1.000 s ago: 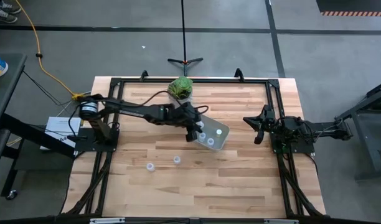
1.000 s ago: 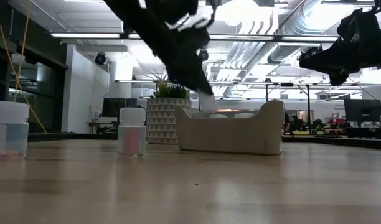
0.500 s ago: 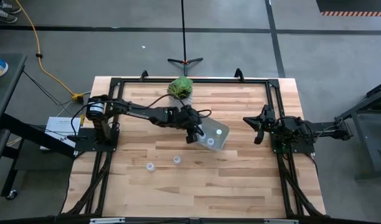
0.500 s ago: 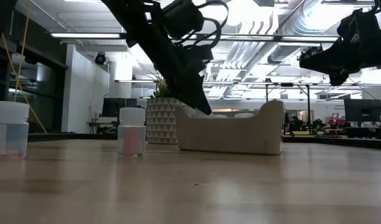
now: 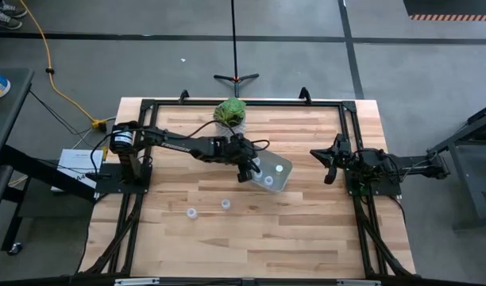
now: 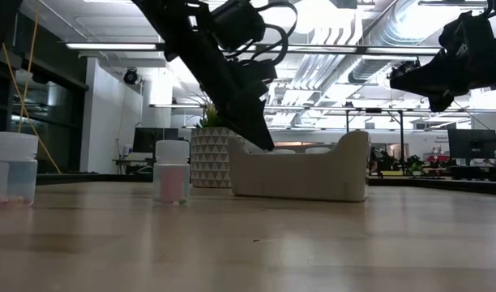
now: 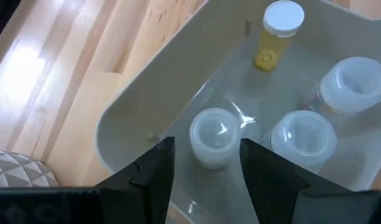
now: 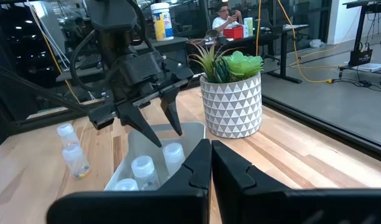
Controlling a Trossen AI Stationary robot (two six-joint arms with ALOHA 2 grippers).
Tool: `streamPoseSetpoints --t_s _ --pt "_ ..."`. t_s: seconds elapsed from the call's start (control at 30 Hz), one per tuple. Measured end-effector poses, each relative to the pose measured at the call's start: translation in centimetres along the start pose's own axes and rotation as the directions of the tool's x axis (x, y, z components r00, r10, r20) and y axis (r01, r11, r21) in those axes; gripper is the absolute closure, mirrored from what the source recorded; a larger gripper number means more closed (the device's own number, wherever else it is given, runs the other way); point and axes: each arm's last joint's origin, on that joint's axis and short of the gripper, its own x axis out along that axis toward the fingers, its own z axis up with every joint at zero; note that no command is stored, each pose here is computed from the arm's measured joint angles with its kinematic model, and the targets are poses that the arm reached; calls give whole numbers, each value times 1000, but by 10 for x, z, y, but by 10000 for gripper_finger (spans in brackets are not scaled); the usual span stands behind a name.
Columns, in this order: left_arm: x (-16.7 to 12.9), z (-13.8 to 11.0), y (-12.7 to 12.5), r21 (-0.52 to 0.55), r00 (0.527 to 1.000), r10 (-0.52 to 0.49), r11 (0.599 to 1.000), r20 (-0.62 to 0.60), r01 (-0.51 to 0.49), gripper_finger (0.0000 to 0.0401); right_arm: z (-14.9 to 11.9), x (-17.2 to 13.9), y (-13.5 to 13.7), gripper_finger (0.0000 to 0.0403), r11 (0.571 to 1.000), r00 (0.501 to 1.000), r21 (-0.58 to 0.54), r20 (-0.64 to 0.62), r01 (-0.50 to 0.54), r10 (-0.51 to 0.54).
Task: Pick and place pill bottles into a basket
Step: Put the transparent capsule bottle into the white bin
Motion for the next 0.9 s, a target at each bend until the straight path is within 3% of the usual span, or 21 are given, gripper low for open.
streamPoseSetpoints --t_s 0.17,0.3,0.4,0.57,0.7,0.9 --pt "-15 15 2 4 999 -4 1000 53 4 186 0 0 0 402 1000 1000 0 0 0 0" --pt "-42 38 2 -12 978 -190 981 83 191 186 0 0 0 399 1000 1000 0 0 7 -7" --pt "-55 37 -2 -17 940 -339 941 -42 339 186 0 0 0 401 1000 1000 -1 -1 11 -11" --pt "-69 21 -20 -91 861 -429 902 -271 421 186 0 0 0 399 1000 1000 -2 -3 12 -12" --pt "-81 10 -53 -64 813 -456 882 -363 466 186 0 0 0 401 1000 1000 -3 -4 12 -12" --pt "-95 0 -93 105 855 -354 902 -379 420 186 0 0 -1 397 1000 1000 -3 -5 13 -13"
